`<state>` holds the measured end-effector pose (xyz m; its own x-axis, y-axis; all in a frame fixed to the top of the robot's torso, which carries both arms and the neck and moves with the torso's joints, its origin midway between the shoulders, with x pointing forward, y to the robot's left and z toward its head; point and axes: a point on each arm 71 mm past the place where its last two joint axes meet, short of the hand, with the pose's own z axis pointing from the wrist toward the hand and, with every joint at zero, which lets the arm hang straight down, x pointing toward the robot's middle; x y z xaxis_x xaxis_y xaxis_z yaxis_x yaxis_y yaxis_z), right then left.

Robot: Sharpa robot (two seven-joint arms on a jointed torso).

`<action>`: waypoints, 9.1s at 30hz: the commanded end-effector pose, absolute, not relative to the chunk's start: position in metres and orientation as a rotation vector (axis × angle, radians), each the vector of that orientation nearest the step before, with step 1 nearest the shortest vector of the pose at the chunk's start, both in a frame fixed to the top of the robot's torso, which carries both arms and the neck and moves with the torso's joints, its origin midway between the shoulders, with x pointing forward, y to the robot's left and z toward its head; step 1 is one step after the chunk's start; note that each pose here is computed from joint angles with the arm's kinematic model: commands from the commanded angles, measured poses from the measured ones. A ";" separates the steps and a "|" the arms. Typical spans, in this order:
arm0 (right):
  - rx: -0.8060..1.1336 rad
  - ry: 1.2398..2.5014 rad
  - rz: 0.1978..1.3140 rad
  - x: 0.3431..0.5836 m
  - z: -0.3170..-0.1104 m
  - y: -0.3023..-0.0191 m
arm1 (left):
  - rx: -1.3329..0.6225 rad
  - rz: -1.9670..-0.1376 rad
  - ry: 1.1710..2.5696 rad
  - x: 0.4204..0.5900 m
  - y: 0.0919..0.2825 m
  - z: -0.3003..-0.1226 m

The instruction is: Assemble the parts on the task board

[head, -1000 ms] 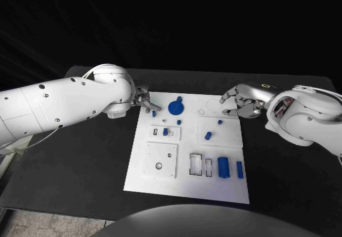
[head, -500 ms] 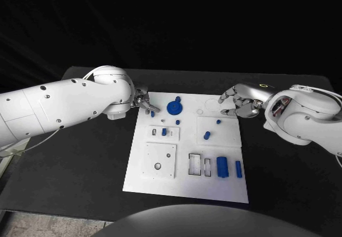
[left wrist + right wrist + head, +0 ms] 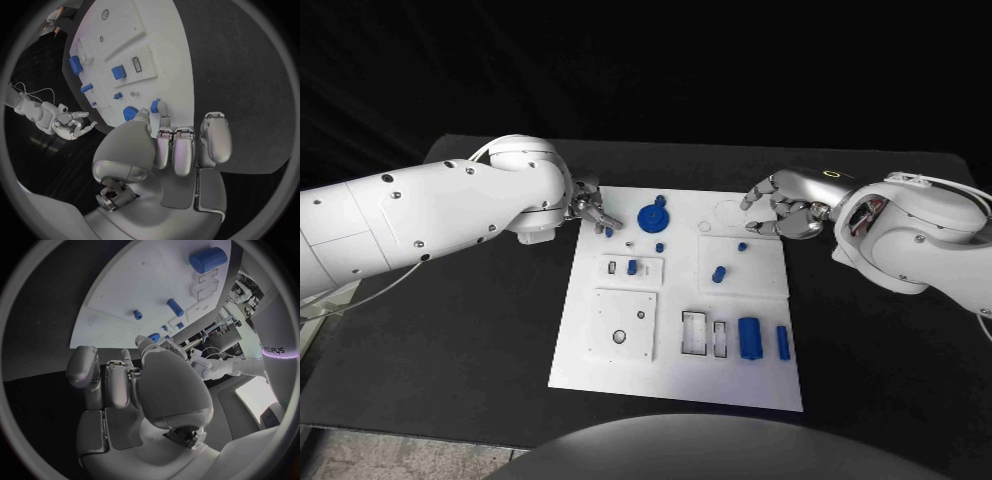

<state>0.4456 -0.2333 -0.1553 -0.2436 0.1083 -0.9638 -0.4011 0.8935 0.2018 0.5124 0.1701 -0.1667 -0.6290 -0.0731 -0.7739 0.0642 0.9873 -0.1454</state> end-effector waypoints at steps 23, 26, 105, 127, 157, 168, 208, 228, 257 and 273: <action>-0.207 1.779 0.490 0.447 -0.158 -0.234 | -0.034 -0.241 2.276 0.511 0.170 -0.172; -0.204 1.780 0.490 0.447 -0.158 -0.234 | -0.042 -0.245 2.271 0.511 0.171 -0.172; -0.183 1.804 0.491 0.441 -0.164 -0.240 | -0.011 -0.348 2.253 0.439 0.177 -0.194; -0.182 1.812 0.488 0.441 -0.165 -0.241 | -0.054 -0.364 2.260 0.441 0.179 -0.199; -0.174 1.811 0.483 0.441 -0.165 -0.243 | -0.128 -0.446 2.203 0.443 0.179 -0.195; -0.169 1.798 0.488 0.441 -0.165 -0.242 | -0.115 -0.373 2.163 0.446 0.188 -0.191; -0.159 1.731 0.573 0.442 -0.166 -0.239 | 0.765 -0.737 1.506 0.468 0.119 -0.179; -0.151 1.742 0.569 0.441 -0.166 -0.242 | 0.764 -0.743 1.571 0.467 0.107 -0.204; -0.143 1.754 0.572 0.441 -0.168 -0.242 | 0.677 -0.739 1.521 0.469 0.118 -0.193; -0.139 1.761 0.572 0.441 -0.169 -0.243 | 0.618 -0.696 1.576 0.467 0.144 -0.167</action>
